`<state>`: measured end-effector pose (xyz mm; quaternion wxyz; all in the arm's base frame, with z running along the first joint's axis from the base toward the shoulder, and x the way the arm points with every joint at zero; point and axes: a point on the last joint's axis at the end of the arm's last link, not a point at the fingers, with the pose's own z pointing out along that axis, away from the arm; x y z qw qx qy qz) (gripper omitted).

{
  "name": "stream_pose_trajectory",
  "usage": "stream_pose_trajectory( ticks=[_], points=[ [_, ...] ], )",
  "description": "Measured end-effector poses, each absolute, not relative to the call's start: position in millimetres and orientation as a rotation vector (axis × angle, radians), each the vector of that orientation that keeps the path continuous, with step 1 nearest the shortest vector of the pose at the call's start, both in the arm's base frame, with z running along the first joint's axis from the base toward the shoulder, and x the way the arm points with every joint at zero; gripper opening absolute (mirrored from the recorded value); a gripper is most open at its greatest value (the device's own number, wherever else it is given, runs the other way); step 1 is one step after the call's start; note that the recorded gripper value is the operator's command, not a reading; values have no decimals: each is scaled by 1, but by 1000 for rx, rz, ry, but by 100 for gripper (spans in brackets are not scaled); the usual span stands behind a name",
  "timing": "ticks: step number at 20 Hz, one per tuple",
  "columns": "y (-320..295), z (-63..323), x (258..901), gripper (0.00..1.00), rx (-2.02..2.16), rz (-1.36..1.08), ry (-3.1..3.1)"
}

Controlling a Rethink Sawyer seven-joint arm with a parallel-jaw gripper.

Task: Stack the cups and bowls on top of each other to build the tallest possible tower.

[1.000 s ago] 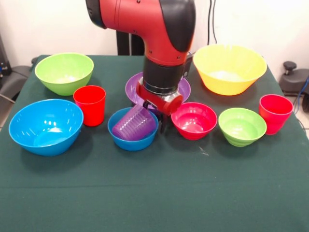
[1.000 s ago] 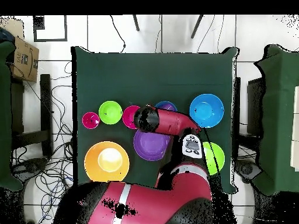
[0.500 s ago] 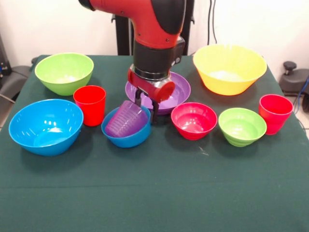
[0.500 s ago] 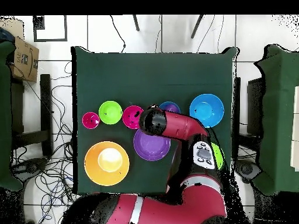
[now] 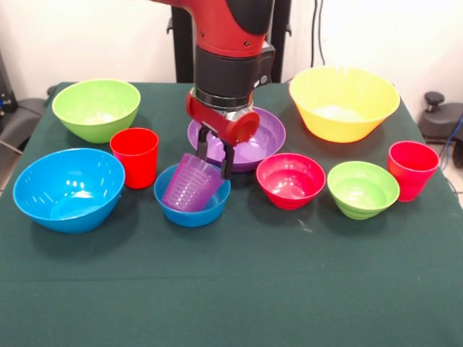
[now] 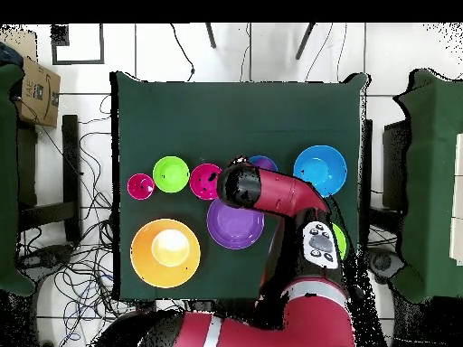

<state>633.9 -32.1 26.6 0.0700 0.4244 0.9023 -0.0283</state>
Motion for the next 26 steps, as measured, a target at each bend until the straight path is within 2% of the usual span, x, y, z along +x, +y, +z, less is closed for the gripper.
stream_pose_trajectory(
  ticks=[18, 26],
  points=[
    [-6, 31, 637, 100, 1288, -68, 2712],
    [-4, 42, 633, 100, 1249, -133, 2700]
  ],
)
